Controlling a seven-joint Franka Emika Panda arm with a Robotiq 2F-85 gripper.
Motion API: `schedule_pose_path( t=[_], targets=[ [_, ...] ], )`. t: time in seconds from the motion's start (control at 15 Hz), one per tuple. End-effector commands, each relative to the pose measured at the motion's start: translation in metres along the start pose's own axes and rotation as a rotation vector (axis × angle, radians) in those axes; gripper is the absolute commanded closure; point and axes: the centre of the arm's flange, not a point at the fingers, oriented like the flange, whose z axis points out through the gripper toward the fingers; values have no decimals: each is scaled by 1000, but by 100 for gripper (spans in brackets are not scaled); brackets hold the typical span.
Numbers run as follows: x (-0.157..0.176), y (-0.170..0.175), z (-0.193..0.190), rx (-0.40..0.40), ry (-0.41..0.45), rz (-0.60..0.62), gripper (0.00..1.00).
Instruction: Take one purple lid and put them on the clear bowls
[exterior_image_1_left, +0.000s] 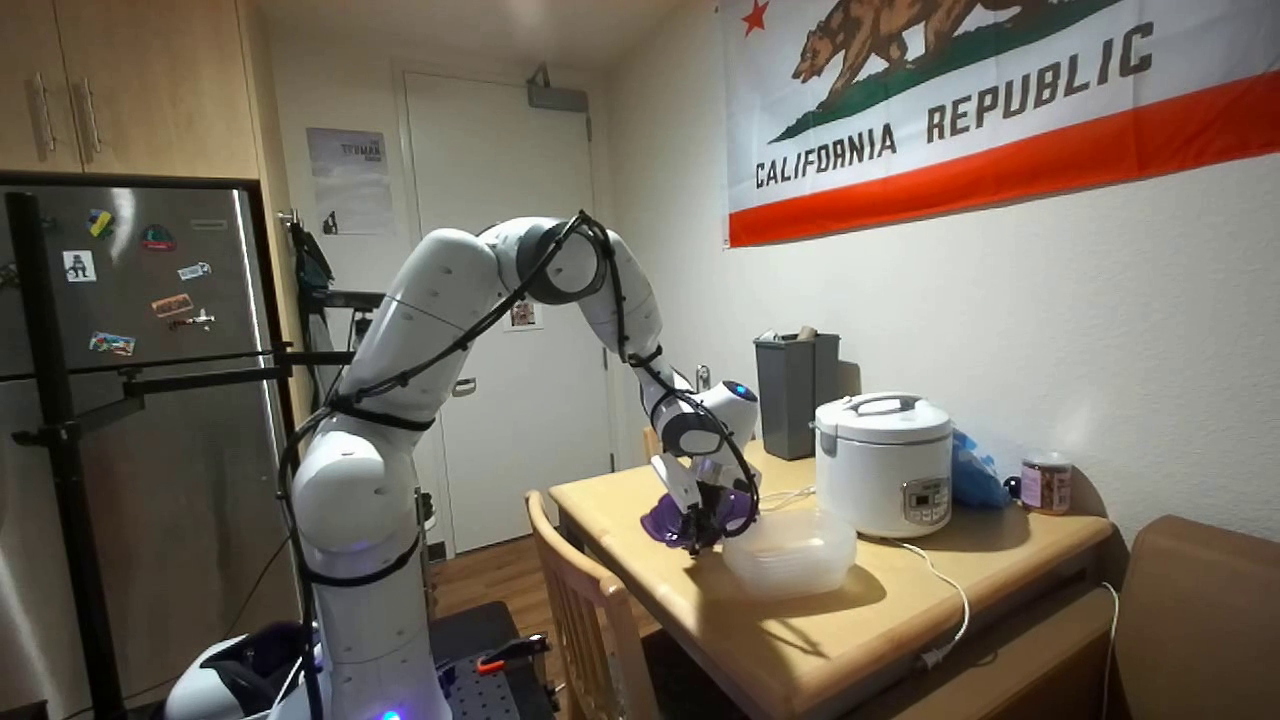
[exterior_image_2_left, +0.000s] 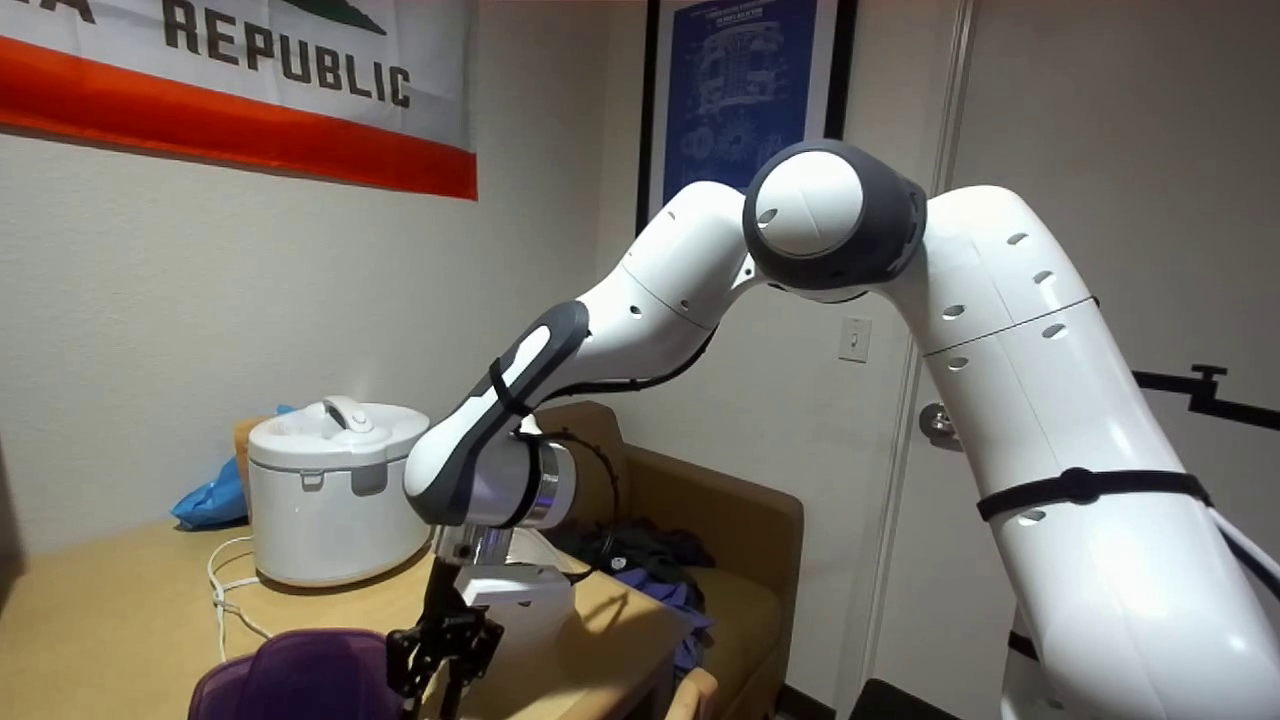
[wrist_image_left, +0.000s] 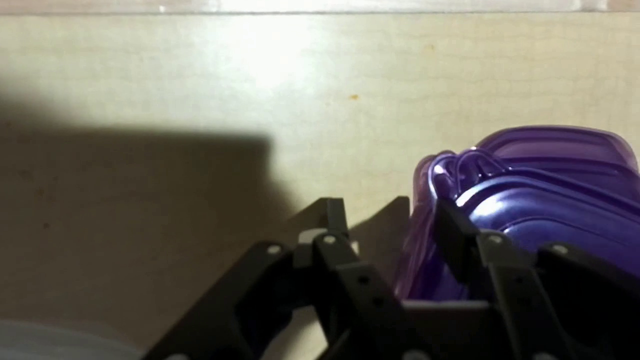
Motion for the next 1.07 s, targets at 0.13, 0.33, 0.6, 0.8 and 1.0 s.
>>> schedule_pose_path(
  t=[0.13, 0.33, 0.6, 0.8, 1.0],
  targets=[
    [-14, 8, 1, 131, 100, -23, 3],
    [-25, 10, 9, 208, 148, -4, 0],
    [-29, 12, 24, 316, 210, 6, 0],
    [-29, 18, 22, 349, 253, 11, 0],
    [-34, 28, 18, 366, 289, 22, 0]
  ],
)
